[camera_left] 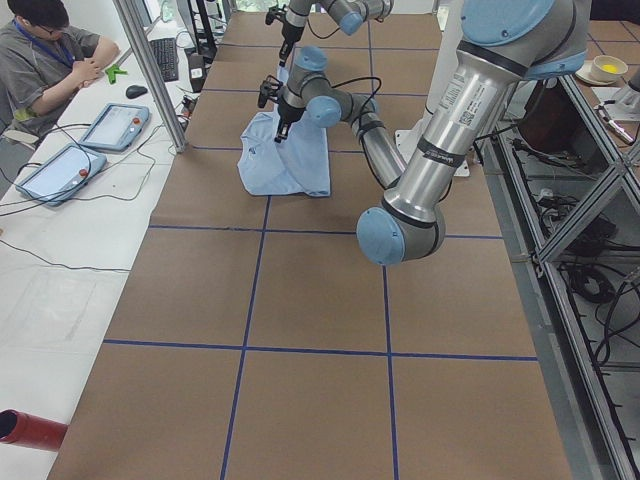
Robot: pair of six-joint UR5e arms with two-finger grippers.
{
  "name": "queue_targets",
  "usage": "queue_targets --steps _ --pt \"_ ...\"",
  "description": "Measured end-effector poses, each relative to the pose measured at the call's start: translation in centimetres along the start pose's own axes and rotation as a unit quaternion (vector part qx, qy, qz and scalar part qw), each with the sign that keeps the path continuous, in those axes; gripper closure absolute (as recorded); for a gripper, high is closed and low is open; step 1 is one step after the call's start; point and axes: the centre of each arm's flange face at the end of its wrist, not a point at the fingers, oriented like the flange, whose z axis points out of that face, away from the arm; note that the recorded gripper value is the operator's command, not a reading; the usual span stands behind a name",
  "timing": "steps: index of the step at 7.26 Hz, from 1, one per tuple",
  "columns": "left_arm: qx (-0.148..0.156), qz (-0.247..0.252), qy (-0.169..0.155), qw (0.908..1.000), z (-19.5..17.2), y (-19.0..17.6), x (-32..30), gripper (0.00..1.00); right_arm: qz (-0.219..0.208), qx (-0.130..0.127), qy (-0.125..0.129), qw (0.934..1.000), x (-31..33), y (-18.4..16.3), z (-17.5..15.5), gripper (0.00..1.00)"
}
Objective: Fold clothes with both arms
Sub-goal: 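Lift the hem with both grippers and fold it toward the collar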
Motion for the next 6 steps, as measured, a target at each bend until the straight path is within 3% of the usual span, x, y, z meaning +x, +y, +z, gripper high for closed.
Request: queue_targets --steps 3,6 --pt "0.005 -0.001 -0.026 0.9997 10.3 -3.1 -1.6 1.00 0.001 0.022 0.021 0.9995 -2.8 -3.4 9.1 1.00" --pt "0.006 0.015 -0.042 0.9990 15.9 -2.2 -3.0 1.00 -0.013 0.027 0.035 0.9989 -3.6 -1.8 13.6 1.00"
